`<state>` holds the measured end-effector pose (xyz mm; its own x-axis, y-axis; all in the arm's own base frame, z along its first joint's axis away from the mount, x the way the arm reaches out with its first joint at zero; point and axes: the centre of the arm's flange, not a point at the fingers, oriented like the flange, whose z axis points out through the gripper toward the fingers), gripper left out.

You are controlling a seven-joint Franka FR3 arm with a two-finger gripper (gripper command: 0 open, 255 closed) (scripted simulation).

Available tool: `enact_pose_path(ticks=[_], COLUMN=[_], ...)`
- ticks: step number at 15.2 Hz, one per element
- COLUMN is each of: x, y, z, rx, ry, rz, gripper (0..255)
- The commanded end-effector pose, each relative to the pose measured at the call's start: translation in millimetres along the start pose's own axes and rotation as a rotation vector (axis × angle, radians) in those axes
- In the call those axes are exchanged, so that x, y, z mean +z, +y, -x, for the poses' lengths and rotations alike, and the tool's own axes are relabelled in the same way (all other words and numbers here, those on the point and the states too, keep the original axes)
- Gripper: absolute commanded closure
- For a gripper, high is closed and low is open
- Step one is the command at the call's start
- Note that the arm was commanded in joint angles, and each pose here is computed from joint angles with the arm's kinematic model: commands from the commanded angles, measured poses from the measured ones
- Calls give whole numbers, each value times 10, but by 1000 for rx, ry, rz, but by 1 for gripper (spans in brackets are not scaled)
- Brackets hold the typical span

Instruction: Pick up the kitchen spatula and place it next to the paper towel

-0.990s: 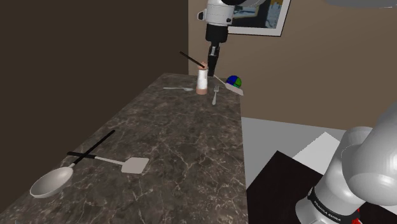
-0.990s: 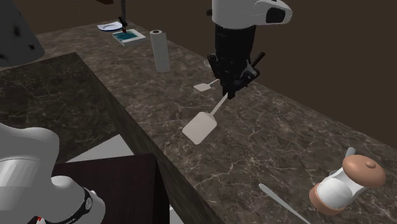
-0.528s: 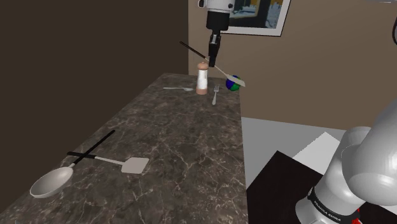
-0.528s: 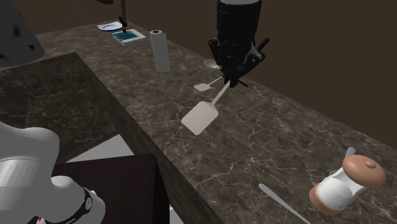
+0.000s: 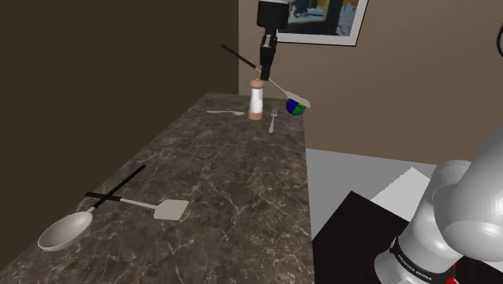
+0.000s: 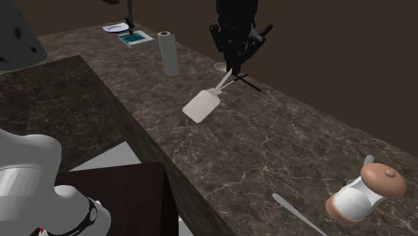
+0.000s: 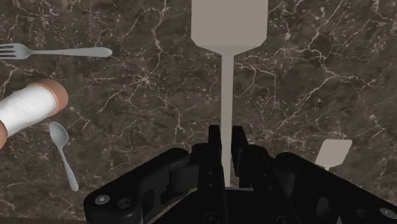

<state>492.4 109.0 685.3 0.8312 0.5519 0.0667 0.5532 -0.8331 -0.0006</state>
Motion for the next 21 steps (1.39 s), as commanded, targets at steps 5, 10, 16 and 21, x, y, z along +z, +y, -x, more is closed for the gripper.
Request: enact_pose_path(ticks=[5,10,16,21], x=[-13,-8,-1,5], y=[-793,-1447,-2232,-2886], z=[-99,-188,-294,-383], rx=[1,1,1,1], ry=[0,0,0,0], rz=[0,0,0,0], gripper=[255,255,255,255])
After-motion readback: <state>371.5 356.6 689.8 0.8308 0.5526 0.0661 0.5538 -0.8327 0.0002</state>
